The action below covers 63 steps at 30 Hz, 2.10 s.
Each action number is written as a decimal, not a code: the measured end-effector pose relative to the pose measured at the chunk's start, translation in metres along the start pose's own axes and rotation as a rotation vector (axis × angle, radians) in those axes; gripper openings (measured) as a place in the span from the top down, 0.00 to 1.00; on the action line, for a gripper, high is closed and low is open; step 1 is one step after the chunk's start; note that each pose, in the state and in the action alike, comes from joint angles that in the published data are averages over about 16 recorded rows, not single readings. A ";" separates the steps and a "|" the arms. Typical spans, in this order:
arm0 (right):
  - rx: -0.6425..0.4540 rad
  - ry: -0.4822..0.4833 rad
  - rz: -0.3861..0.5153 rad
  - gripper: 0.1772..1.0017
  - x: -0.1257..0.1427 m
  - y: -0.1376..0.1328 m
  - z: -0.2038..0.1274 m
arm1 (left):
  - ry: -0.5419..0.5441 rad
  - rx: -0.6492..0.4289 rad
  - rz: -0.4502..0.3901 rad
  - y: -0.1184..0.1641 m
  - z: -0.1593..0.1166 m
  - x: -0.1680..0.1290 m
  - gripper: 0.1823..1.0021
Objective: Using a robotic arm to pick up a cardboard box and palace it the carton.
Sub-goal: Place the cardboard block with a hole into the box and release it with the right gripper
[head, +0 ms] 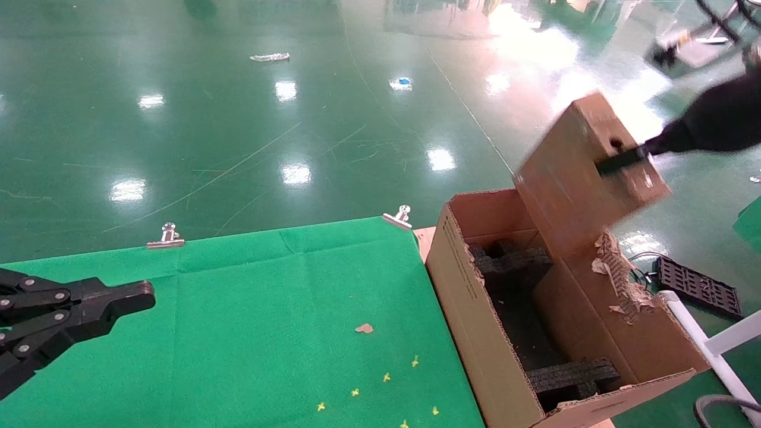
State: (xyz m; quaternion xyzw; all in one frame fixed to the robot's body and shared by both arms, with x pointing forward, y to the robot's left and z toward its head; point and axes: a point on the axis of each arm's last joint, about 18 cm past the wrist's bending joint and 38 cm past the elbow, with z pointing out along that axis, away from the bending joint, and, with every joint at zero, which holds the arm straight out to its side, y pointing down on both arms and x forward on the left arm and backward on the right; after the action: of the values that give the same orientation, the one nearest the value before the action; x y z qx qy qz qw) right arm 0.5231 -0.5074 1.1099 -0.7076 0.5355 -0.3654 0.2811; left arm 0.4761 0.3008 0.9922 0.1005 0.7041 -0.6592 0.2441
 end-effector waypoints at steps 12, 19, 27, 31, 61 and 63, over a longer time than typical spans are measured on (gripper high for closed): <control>-0.188 0.029 0.146 0.81 0.025 0.060 0.044 | 0.000 0.000 0.000 0.000 0.000 0.000 0.96; -0.262 0.058 0.177 0.81 0.030 0.077 0.071 | 0.000 0.000 0.000 0.000 0.000 0.000 0.88; -0.320 0.086 0.197 0.82 0.029 0.091 0.106 | 0.000 0.000 0.000 0.000 0.000 0.000 0.72; -0.337 0.088 0.207 0.82 0.025 0.100 0.128 | 0.000 0.000 0.000 0.000 0.000 0.000 0.61; -0.322 0.094 0.198 0.82 0.015 0.147 0.214 | 0.000 0.000 0.000 0.000 0.000 0.000 0.02; -0.326 0.096 0.192 0.80 0.015 0.146 0.213 | 0.000 0.000 0.000 0.000 0.000 0.000 0.01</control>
State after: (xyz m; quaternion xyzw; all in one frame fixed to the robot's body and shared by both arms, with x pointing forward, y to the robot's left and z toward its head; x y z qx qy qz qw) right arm 0.6190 -0.5597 0.8751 -0.6711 0.6655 -0.2786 0.1705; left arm 0.4761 0.3008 0.9922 0.1005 0.7041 -0.6592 0.2441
